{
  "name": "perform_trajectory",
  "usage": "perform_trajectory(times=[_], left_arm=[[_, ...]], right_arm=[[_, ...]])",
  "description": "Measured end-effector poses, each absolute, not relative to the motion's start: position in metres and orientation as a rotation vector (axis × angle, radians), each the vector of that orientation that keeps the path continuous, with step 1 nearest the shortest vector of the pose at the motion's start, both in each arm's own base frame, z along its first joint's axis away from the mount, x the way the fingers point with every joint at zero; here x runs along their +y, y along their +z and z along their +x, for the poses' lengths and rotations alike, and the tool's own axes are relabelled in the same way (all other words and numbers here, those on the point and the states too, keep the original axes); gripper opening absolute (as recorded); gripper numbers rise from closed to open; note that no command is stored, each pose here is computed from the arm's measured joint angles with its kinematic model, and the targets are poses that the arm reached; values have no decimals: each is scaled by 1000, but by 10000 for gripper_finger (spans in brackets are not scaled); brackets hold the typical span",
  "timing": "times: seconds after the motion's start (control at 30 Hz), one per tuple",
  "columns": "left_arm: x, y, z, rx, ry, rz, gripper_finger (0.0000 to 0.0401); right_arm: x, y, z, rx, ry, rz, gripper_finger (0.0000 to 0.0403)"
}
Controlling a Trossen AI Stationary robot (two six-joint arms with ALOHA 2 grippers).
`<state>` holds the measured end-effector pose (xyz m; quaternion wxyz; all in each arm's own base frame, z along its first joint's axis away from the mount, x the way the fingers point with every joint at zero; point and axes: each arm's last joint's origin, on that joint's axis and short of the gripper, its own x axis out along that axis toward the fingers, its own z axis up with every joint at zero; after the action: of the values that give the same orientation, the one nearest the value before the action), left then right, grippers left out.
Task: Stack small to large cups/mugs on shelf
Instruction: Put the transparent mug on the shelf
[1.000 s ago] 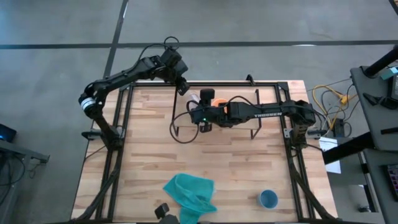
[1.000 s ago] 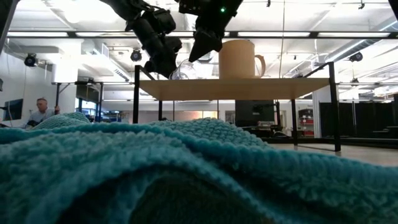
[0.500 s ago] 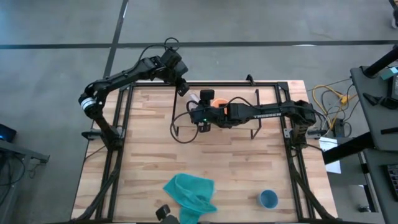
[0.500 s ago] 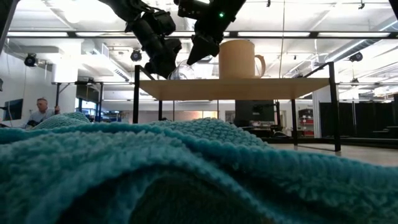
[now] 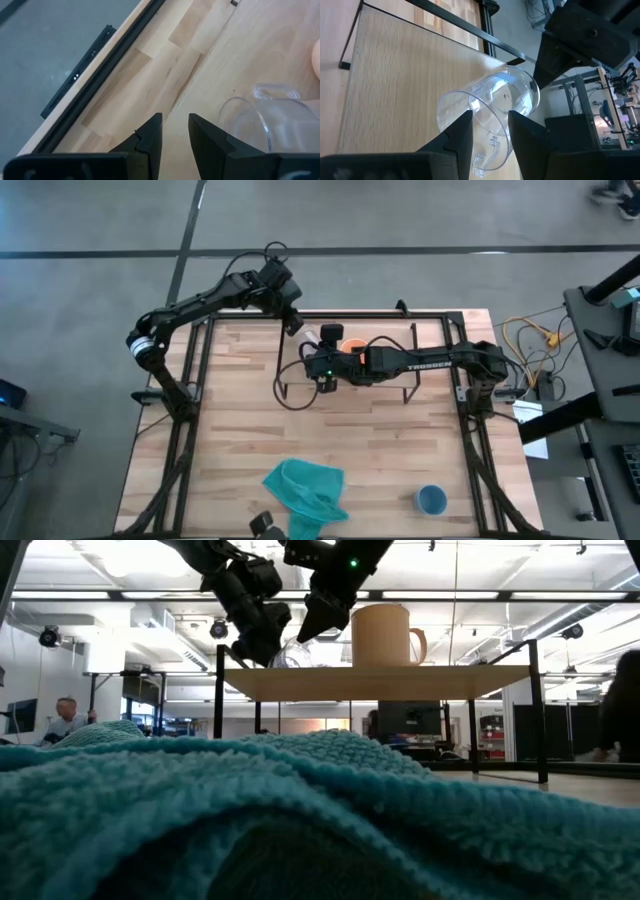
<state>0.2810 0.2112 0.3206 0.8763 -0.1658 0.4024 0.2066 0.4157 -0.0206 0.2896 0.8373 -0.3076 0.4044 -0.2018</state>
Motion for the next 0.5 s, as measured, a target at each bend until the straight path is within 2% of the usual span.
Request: perform_trajectory(times=[0.5], left_arm=[[193, 319, 290, 863, 311, -368, 81]], right_arm=[[-21, 289, 416, 859, -421, -665, 118]])
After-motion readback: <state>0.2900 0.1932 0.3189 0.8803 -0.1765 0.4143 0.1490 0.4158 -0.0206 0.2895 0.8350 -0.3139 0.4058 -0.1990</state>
